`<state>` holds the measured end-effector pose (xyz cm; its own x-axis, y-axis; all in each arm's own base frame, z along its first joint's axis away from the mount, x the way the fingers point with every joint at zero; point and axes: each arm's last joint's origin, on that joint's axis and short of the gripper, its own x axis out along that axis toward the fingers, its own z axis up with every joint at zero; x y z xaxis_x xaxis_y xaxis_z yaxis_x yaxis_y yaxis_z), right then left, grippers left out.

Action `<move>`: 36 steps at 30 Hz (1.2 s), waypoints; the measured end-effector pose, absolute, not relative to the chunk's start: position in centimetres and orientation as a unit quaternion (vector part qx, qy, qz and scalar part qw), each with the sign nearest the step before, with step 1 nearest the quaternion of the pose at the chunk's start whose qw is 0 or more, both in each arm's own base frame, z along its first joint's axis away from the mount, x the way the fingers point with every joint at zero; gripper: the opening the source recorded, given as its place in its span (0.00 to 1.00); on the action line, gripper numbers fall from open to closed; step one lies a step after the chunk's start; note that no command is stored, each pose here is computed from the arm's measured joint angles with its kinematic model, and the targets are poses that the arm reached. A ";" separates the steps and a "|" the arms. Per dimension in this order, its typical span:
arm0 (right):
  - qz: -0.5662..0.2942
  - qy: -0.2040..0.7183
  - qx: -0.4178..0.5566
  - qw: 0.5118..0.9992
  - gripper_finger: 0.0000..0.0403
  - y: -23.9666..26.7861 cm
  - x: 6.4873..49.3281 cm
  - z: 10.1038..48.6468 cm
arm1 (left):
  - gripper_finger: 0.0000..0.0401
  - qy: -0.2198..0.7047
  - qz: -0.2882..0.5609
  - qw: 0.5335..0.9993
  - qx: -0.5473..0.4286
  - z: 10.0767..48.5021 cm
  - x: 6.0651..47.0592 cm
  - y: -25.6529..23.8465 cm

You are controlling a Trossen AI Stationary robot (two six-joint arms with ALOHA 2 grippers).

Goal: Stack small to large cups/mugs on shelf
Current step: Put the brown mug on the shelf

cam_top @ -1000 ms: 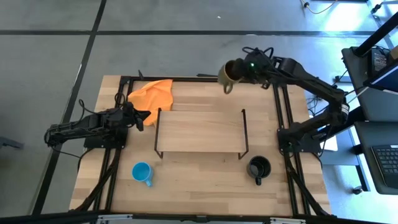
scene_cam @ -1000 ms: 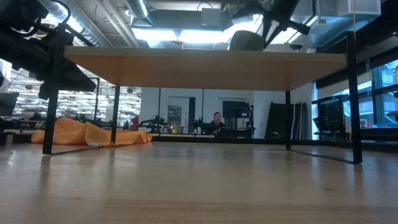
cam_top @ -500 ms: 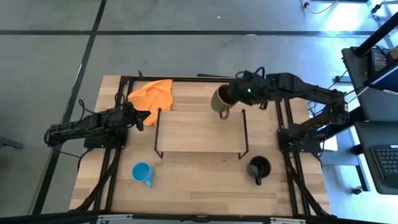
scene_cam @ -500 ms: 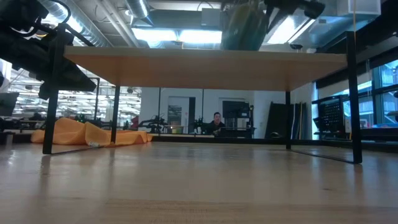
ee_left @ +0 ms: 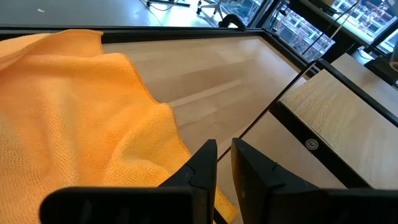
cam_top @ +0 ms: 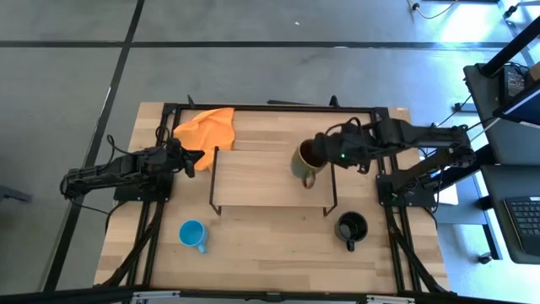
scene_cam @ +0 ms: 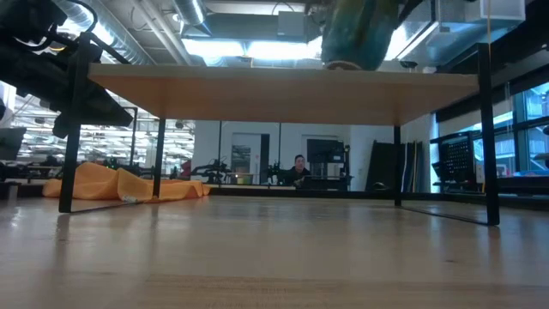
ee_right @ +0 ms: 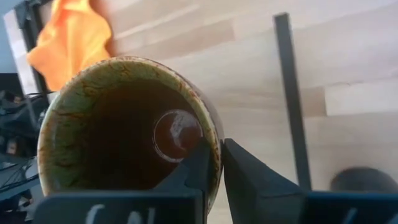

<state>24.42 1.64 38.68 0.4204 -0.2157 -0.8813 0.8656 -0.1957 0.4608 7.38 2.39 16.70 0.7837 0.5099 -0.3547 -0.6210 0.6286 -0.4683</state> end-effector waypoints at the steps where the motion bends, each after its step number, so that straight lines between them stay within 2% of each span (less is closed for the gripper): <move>1: -0.472 0.266 0.615 0.573 0.09 1.9 24.3 38.6 | 0.10 0.094 0.315 0.897 -0.294 16.7 7.4 2.4; 11: -0.499 0.307 0.580 0.566 0.09 3.1 23.5 38.0 | 0.10 0.095 0.315 0.898 -0.293 16.7 7.4 2.4; 21: -0.503 0.336 0.548 0.578 0.10 3.7 24.9 36.8 | 0.10 0.096 0.315 0.898 -0.293 16.7 7.4 2.4; 32: -0.499 0.341 0.539 0.587 0.11 3.6 24.8 36.9 | 0.10 0.096 0.316 0.897 -0.293 16.7 7.4 2.4; 36: -0.498 0.338 0.533 0.594 0.14 3.6 24.8 36.9 | 0.10 0.097 0.316 0.897 -0.293 16.7 7.4 2.4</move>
